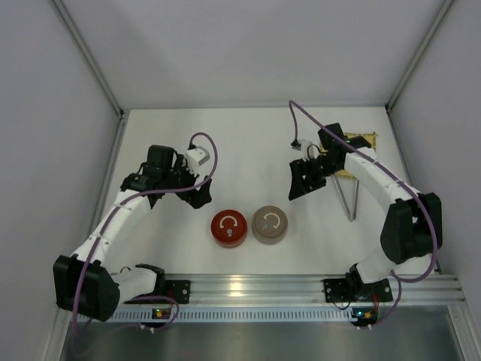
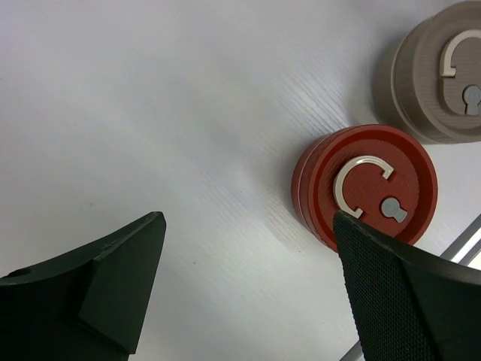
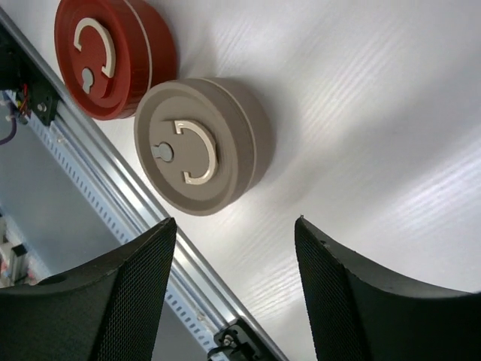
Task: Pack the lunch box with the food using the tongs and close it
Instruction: Reset both arms
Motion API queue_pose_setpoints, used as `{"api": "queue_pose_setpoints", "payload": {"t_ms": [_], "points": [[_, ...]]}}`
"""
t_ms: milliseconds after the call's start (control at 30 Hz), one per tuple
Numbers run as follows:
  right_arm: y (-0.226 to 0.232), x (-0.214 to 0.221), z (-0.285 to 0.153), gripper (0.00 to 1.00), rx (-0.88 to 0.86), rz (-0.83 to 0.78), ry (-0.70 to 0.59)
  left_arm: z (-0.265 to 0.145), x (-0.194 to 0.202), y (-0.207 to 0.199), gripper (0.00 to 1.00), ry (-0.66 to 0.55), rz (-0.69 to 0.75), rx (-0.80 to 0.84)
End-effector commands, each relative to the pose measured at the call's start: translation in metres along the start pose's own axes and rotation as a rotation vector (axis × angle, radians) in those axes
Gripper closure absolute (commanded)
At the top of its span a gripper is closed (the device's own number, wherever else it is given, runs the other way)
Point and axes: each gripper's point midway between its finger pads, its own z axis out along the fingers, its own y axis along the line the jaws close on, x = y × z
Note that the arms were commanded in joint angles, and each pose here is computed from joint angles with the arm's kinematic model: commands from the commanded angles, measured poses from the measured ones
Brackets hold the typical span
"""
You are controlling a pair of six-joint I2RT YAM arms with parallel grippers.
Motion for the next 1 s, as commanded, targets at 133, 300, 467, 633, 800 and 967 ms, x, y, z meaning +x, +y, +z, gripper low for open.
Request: {"api": "queue_pose_setpoints", "payload": {"t_ms": [133,300,467,633,800,967], "points": [[-0.037,-0.027,-0.077,0.23,0.192,0.009,-0.393,-0.044,-0.013,0.017,0.02,-0.112,-0.198,-0.133],[-0.053,-0.020,-0.120,0.04,0.328,0.012,-0.522,-0.054,-0.001,0.046,0.02,-0.062,-0.311,-0.307],[-0.067,-0.008,-0.132,0.01,0.418,0.019,-0.548,-0.057,0.013,0.062,0.02,-0.009,-0.352,-0.394],[-0.080,0.000,-0.127,0.01,0.476,0.039,-0.549,-0.052,0.024,0.061,0.02,0.013,-0.422,-0.366],[-0.089,0.008,-0.118,0.01,0.493,0.052,-0.544,-0.061,0.030,0.079,0.02,-0.001,-0.468,-0.430],[-0.091,0.014,-0.117,0.01,0.508,0.043,-0.525,-0.071,0.033,0.091,0.02,-0.016,-0.499,-0.494]]}}
